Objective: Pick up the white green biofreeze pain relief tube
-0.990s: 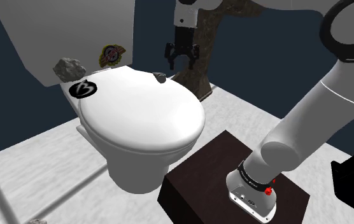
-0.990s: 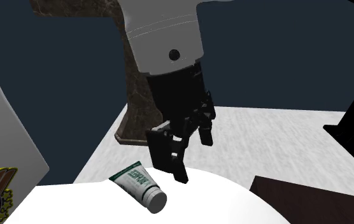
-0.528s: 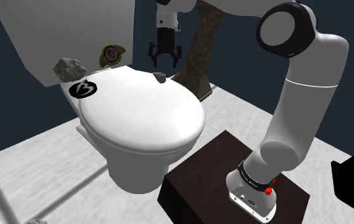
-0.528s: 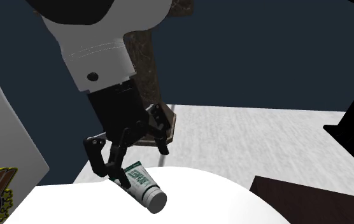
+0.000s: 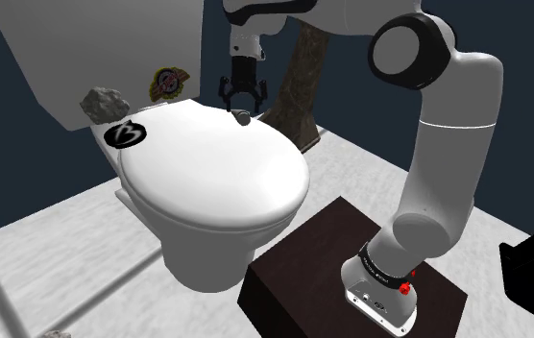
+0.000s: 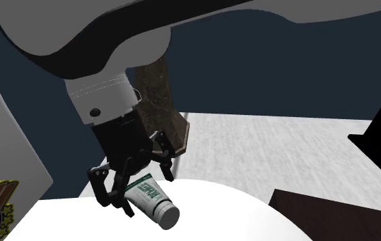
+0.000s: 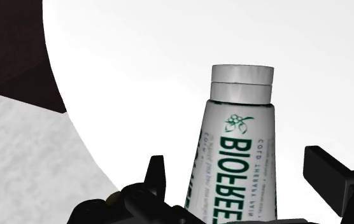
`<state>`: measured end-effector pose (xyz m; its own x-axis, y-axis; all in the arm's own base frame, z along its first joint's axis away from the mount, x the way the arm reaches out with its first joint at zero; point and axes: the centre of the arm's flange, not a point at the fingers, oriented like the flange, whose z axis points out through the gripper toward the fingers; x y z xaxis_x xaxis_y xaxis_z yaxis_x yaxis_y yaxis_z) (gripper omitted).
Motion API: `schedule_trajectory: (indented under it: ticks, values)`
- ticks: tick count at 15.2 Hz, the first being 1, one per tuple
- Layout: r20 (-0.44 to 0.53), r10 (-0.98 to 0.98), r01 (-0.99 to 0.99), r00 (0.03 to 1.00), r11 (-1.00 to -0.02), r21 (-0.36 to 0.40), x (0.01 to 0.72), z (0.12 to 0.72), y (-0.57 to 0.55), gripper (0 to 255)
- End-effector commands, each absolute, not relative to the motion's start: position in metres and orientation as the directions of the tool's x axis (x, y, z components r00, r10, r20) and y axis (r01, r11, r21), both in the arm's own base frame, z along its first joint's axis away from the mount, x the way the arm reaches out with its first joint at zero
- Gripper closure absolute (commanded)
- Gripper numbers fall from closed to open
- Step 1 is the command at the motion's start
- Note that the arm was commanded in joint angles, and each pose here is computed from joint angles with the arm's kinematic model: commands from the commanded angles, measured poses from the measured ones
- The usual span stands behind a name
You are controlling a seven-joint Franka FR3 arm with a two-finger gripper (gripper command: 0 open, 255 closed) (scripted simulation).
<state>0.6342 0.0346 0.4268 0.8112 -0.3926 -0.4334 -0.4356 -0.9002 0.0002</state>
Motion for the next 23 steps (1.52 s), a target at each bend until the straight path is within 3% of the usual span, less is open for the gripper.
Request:
schedule_trajectory:
  ticks: [1,2,3,12,23]
  values:
    - [-0.433,-0.393,-0.436,0.811,-0.900,0.000,0.634,0.419,0.035,0]
    - [-0.433,-0.393,-0.436,0.811,-0.900,0.000,0.634,0.419,0.035,0]
    - [-0.433,-0.393,-0.436,0.811,-0.900,0.000,0.634,0.419,0.036,255]
    - [-0.433,-0.393,-0.436,0.811,-0.900,0.000,0.634,0.419,0.035,255]
    - [-0.433,-0.393,-0.436,0.811,-0.900,0.000,0.634,0.477,0.035,255]
